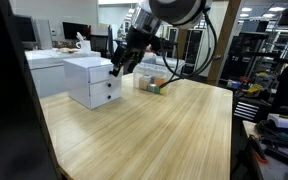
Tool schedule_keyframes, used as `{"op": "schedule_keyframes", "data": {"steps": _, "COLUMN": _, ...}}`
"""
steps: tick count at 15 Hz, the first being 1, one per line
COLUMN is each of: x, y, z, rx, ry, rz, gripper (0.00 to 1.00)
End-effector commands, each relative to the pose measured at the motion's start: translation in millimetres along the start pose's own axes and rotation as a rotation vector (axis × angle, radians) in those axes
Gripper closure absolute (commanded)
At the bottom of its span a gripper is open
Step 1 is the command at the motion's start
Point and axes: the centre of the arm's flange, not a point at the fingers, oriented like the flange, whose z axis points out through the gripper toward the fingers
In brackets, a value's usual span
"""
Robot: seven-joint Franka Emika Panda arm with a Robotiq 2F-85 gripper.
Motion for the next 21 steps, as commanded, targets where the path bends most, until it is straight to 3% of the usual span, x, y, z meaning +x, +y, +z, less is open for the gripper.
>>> {"op": "schedule_keyframes", "data": {"steps": 1, "x": 19.9, "y": -0.2, "z": 17.9, "rx": 0.002, "ry": 0.01, "rz": 0.028, "gripper": 0.0}}
{"op": "schedule_keyframes", "data": {"steps": 3, "x": 28.0, "y": -0.9, "z": 22.6, "rx": 0.001, "ry": 0.017, "rz": 0.042, "gripper": 0.0}}
{"op": "schedule_keyframes", "data": {"steps": 4, "x": 31.1, "y": -2.7, "z": 24.1, "rx": 0.001, "ry": 0.013, "rz": 0.051, "gripper": 0.25}}
{"op": "schedule_keyframes", "data": {"steps": 5, "x": 31.8, "y": -3.8, "z": 24.6, "rx": 0.003, "ry": 0.011, "rz": 0.053, "gripper": 0.26}}
{"op": "schedule_keyframes", "data": {"steps": 15, "x": 24.9, "y": -15.1, "z": 25.4, "rx": 0.005, "ry": 0.006, "rz": 0.024, "gripper": 0.94}}
{"op": "schedule_keyframes", "data": {"steps": 19, "x": 17.9, "y": -16.8, "z": 20.2, "rx": -0.009, "ry": 0.002, "rz": 0.001, "gripper": 1.0}}
{"op": "schedule_keyframes", "data": {"steps": 20, "x": 17.8, "y": -16.6, "z": 20.3, "rx": -0.015, "ry": 0.0, "rz": -0.005, "gripper": 0.97}}
{"op": "schedule_keyframes", "data": {"steps": 21, "x": 17.1, "y": -15.7, "z": 20.1, "rx": -0.016, "ry": -0.007, "rz": -0.006, "gripper": 0.72}}
